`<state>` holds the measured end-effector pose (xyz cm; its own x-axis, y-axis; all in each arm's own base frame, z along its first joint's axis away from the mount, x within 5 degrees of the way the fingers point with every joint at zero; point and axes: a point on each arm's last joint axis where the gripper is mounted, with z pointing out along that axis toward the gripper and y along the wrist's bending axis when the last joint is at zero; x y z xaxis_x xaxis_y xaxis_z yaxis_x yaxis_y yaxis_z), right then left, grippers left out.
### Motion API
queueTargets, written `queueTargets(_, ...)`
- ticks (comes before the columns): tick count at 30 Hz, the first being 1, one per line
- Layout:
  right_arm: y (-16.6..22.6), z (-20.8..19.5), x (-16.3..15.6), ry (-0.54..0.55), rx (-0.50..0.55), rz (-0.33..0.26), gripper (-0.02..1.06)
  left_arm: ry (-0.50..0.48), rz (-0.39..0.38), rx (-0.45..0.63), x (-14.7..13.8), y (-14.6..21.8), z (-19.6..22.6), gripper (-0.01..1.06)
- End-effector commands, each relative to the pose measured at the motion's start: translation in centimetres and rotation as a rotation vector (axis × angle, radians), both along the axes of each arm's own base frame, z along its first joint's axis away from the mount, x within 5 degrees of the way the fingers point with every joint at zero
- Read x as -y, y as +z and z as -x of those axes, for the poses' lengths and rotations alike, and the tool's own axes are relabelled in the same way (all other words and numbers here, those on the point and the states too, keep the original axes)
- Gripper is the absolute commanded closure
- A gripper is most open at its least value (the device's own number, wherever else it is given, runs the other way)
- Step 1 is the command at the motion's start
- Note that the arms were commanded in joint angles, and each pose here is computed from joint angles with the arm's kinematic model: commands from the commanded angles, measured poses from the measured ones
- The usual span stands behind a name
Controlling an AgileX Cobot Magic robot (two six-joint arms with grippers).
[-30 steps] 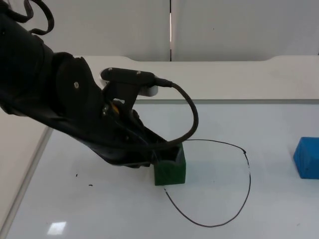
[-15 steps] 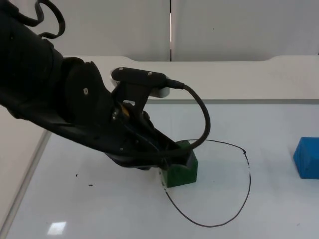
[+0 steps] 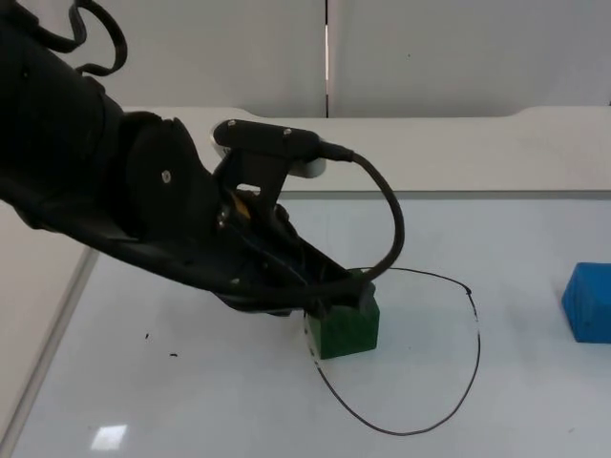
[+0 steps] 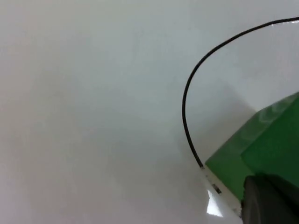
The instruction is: Push the two cubes into the marked area.
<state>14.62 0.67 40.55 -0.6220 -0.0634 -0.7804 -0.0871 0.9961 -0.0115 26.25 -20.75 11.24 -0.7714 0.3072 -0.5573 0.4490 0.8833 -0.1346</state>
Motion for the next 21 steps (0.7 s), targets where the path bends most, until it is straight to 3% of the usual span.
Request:
queueTargets(1,0.2,0.1,0.1,-0.005,0.001,0.002,0.02,0.0,-0.004,-0.004,0.2,-0.4,0.0,1.05)
queueTargets(6,0.2,0.1,0.1,-0.005,0.001,0.002,0.02,0.008,-0.037,-0.024,0.1,-2.7,-0.2,1.05)
queueTargets(21,0.2,0.1,0.1,-0.006,0.001,0.003,0.02,-0.049,-0.044,0.01,0.9,-2.4,0.2,1.05)
